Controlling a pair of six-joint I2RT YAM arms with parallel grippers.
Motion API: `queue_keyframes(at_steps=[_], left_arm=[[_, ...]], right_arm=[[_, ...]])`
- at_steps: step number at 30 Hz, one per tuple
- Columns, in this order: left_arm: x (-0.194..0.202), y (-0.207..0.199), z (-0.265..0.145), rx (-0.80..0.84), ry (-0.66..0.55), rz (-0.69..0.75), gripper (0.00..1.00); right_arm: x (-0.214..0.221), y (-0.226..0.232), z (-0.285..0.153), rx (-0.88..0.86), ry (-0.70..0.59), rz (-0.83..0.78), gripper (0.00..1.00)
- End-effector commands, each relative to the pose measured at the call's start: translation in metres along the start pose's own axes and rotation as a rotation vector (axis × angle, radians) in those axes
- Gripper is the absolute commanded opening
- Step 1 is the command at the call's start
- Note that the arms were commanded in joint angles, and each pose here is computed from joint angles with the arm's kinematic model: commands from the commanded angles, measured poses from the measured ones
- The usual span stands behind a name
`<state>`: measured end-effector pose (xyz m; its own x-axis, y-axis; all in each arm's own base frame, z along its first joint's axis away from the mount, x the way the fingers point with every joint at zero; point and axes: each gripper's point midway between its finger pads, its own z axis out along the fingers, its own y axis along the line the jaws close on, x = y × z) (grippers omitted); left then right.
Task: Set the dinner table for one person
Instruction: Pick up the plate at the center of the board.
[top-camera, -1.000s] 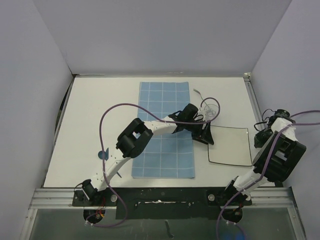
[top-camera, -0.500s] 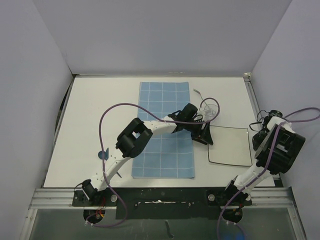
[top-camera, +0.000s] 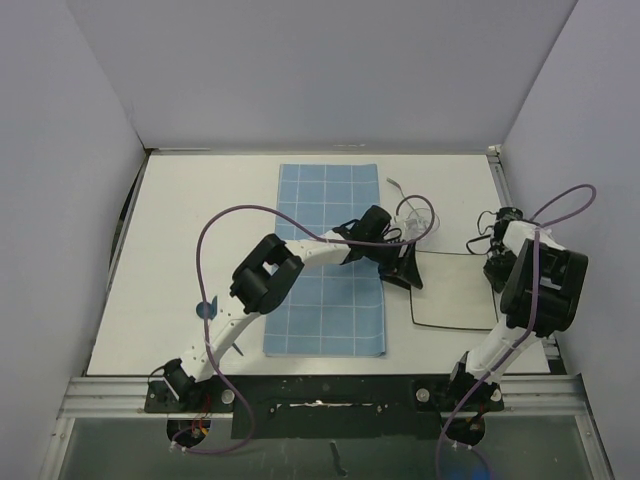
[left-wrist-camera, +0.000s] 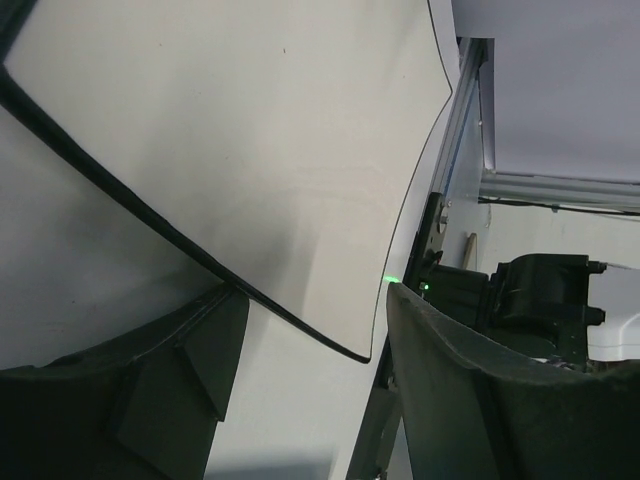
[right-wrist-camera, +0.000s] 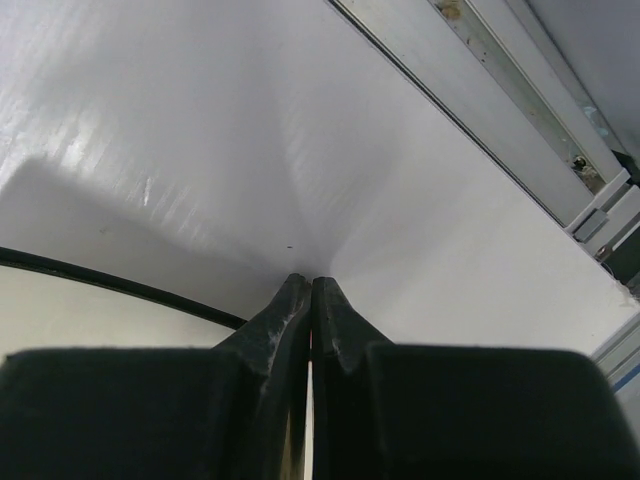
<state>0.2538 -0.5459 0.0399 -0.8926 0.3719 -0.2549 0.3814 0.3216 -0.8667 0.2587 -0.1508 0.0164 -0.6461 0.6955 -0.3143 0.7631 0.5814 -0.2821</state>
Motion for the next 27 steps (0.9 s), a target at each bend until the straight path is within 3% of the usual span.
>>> queue_keyframes(at_steps=[1, 6, 10, 13, 27], left_arm=[[0.026, 0.054, 0.006, -0.146, 0.024, -0.094, 0.59], [0.028, 0.061, 0.007, -0.189, 0.030, -0.100, 0.59], [0.035, 0.087, -0.002, -0.491, 0.088, -0.047, 0.59], [0.042, 0.100, -0.005, -0.593, 0.110, -0.055, 0.57], [0.055, 0.093, 0.022, -0.581, 0.099, -0.049, 0.56]], right_arm=[[0.030, 0.037, 0.003, -0.076, 0.087, -0.017, 0.00], [0.039, 0.057, -0.001, -0.098, 0.092, -0.059, 0.00], [0.044, 0.064, 0.001, -0.099, 0.101, -0.075, 0.00], [0.045, 0.067, 0.001, -0.107, 0.103, -0.078, 0.00], [0.055, 0.076, 0.007, -0.149, 0.137, -0.090, 0.00]])
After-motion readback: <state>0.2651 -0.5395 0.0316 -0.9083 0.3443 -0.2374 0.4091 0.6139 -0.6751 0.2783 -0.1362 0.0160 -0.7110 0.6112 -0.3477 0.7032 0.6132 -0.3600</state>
